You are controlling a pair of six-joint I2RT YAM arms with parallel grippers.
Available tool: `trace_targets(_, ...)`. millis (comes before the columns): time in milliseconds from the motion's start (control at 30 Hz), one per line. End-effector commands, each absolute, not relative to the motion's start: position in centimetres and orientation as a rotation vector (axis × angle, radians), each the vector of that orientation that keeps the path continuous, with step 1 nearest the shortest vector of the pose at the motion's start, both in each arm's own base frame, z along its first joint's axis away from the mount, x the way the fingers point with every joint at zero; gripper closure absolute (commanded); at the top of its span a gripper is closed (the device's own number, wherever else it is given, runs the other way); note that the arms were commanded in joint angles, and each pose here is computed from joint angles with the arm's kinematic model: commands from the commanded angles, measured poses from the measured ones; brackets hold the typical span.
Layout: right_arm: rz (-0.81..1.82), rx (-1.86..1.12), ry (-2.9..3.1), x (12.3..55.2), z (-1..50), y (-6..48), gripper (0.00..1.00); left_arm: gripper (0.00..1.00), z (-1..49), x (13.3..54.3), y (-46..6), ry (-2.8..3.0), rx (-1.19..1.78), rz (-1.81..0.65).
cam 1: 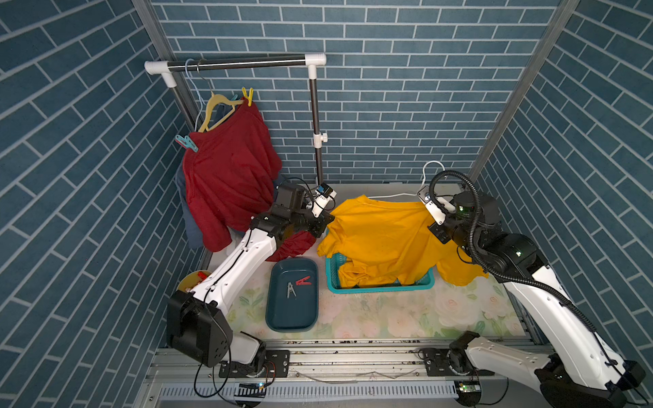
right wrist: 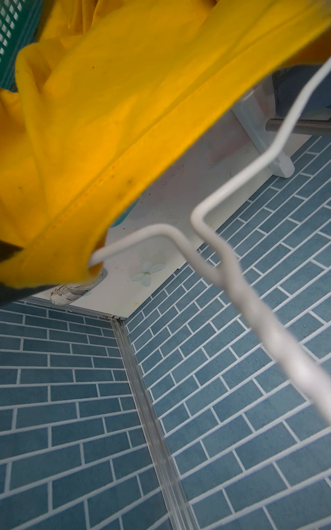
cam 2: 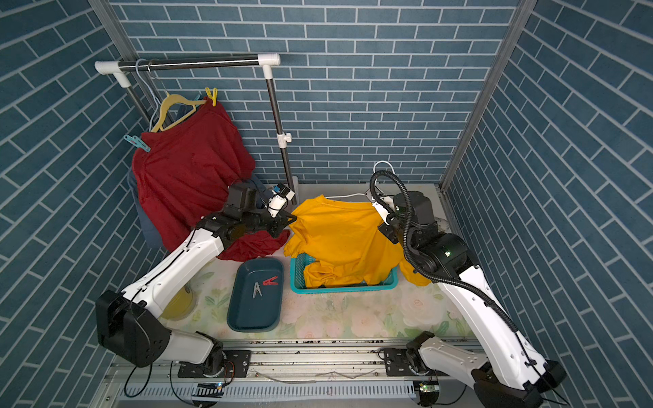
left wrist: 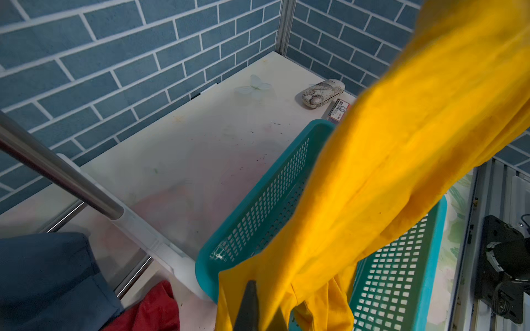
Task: Remove the clothespins securing t-shirts to the hanger
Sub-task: Remove the T-shirt from the hanger.
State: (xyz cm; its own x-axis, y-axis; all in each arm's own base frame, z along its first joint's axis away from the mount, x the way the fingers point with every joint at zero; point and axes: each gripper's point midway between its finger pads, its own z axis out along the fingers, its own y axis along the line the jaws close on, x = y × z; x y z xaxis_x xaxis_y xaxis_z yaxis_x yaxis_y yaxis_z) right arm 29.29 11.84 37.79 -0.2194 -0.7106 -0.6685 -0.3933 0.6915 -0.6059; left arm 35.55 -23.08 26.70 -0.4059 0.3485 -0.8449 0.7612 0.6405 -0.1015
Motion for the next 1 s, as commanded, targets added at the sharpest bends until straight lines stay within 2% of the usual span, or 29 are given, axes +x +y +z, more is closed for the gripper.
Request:
trace_targets(0, -0.4, -0.72, 1.781, 29.4, 40.7, 10.2, 1.0, 1.0, 26.7, 35.5, -21.9, 2.021, 0.832, -0.569)
trace_targets(600, -0.434, -0.585, 1.769, 28.5, 42.7, 7.4, 1.0, 1.0, 26.2, 35.1, -19.6, 2.08, 0.741, -0.548)
trace_targets(967, -0.427, -0.55, 1.758, 28.8, 43.2, 7.0, 1.0, 1.0, 25.5, 35.3, -18.6, 2.112, 0.63, -0.615)
